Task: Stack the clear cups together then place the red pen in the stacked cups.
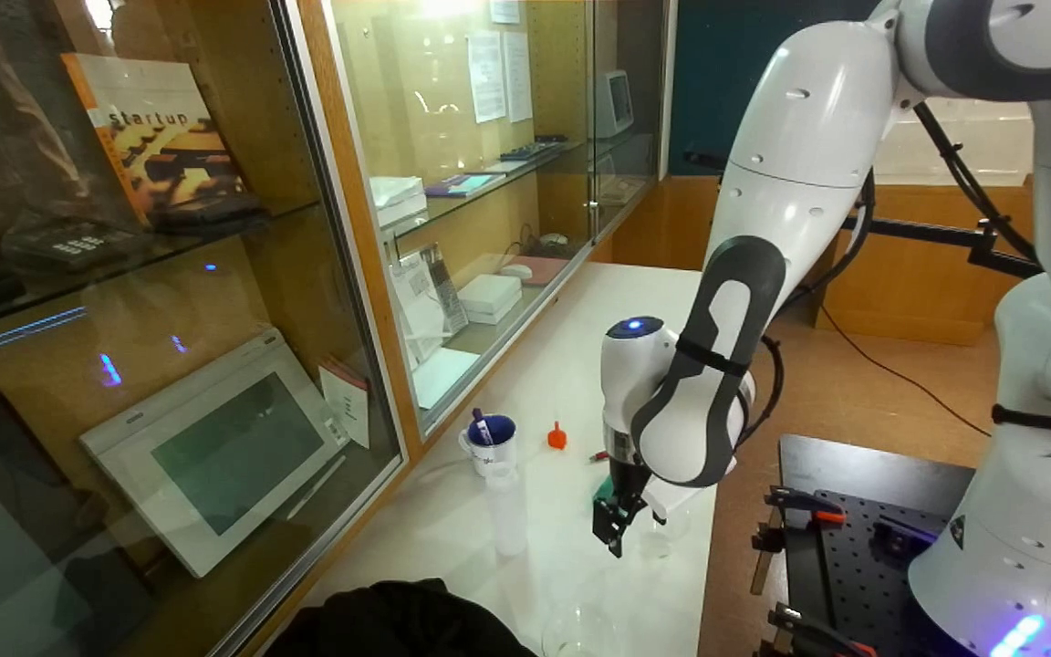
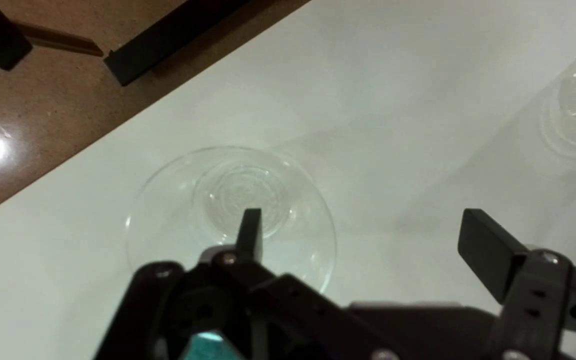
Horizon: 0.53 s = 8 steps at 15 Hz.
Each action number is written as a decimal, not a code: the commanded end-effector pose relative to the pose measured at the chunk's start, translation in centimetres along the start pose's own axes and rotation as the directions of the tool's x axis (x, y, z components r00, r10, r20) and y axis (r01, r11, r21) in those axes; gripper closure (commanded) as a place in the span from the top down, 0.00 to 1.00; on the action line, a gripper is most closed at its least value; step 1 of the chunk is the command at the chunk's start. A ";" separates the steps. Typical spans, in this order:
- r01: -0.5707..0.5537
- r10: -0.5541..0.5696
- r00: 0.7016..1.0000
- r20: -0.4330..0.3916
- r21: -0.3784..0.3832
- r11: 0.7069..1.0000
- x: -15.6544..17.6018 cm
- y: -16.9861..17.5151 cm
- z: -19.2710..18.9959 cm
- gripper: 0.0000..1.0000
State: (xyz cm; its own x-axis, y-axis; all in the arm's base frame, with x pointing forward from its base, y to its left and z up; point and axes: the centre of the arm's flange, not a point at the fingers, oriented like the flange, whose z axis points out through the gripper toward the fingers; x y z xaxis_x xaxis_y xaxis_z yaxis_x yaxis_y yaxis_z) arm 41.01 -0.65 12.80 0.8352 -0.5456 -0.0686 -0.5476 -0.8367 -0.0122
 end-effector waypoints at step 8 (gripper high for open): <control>-0.087 0.085 0.995 -0.057 -0.030 0.996 1.5 0.0 2.0 0.59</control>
State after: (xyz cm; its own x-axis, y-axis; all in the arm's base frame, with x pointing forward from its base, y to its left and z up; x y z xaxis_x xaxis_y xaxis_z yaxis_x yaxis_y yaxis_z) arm 41.43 -1.75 10.99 0.7973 -0.6017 -0.0479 -0.6018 -0.7985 0.0148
